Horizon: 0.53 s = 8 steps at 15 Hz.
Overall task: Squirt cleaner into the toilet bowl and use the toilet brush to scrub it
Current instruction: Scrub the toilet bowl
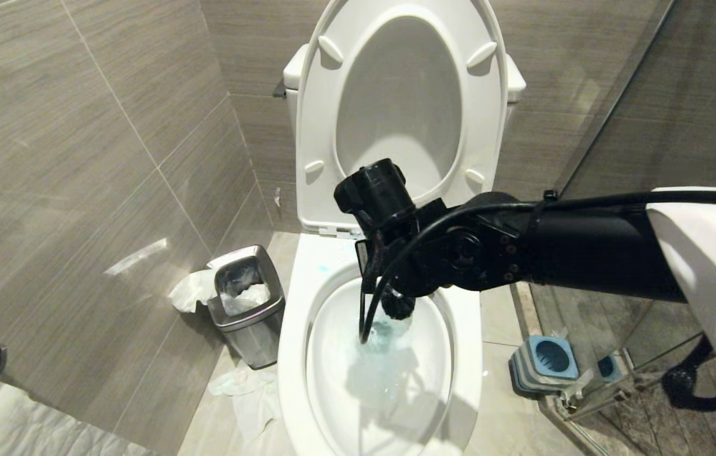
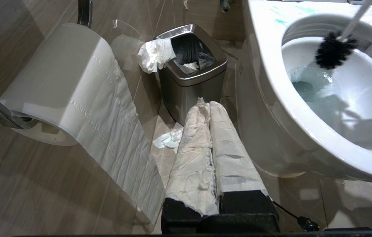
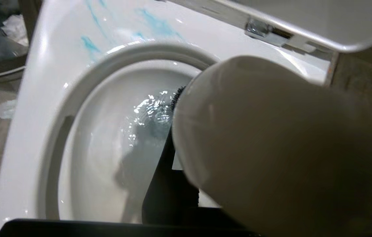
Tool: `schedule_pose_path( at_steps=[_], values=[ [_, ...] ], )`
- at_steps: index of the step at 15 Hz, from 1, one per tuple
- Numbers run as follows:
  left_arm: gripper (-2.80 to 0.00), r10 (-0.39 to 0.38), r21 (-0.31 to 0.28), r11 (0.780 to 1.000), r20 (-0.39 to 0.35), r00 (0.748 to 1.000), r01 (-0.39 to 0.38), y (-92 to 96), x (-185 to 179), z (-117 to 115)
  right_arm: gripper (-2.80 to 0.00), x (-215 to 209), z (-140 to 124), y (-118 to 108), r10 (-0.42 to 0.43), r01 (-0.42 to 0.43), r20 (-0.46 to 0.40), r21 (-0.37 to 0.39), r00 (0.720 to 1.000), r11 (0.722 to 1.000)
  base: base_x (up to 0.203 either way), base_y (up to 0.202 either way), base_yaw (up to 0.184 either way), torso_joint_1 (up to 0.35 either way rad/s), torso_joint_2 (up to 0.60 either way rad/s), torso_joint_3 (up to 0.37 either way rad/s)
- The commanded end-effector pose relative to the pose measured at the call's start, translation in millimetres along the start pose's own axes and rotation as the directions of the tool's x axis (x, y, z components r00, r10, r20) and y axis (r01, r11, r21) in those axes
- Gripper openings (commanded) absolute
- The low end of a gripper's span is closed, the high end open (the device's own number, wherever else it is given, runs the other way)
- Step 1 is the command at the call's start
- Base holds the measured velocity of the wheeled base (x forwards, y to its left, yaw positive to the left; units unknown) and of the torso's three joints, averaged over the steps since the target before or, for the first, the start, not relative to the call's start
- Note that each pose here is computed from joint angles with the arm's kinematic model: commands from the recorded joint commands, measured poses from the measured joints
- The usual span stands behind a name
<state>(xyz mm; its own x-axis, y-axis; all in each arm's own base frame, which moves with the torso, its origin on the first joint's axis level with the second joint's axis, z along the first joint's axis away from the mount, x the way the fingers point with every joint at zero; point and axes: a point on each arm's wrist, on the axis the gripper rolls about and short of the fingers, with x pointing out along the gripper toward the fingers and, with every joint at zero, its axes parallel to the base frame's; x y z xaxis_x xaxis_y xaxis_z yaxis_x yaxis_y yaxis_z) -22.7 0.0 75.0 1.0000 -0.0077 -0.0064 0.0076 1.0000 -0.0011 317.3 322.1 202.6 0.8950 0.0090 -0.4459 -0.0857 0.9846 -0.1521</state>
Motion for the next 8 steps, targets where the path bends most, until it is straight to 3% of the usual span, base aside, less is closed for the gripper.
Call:
schedule_pose_path(
  at_steps=[1,8],
  values=[
    [-2.80,0.000,0.000,1.000,-0.001,1.000,0.000,0.0,0.1,-0.4,-2.80,19.8,-20.7,26.8,0.016,-0.016,-0.018,-0.032,1.000,0.999,0.000,0.000,0.000,0.000,0.00,0.000],
    [-2.80,0.000,0.000,1.000,-0.002,1.000,0.000,0.0,0.1,-0.4,-2.80,6.8,-48.8,84.0,0.145,-0.144,0.036,-0.012,0.989,0.989,0.000,0.000,0.000,0.000,0.00,0.000]
  ],
)
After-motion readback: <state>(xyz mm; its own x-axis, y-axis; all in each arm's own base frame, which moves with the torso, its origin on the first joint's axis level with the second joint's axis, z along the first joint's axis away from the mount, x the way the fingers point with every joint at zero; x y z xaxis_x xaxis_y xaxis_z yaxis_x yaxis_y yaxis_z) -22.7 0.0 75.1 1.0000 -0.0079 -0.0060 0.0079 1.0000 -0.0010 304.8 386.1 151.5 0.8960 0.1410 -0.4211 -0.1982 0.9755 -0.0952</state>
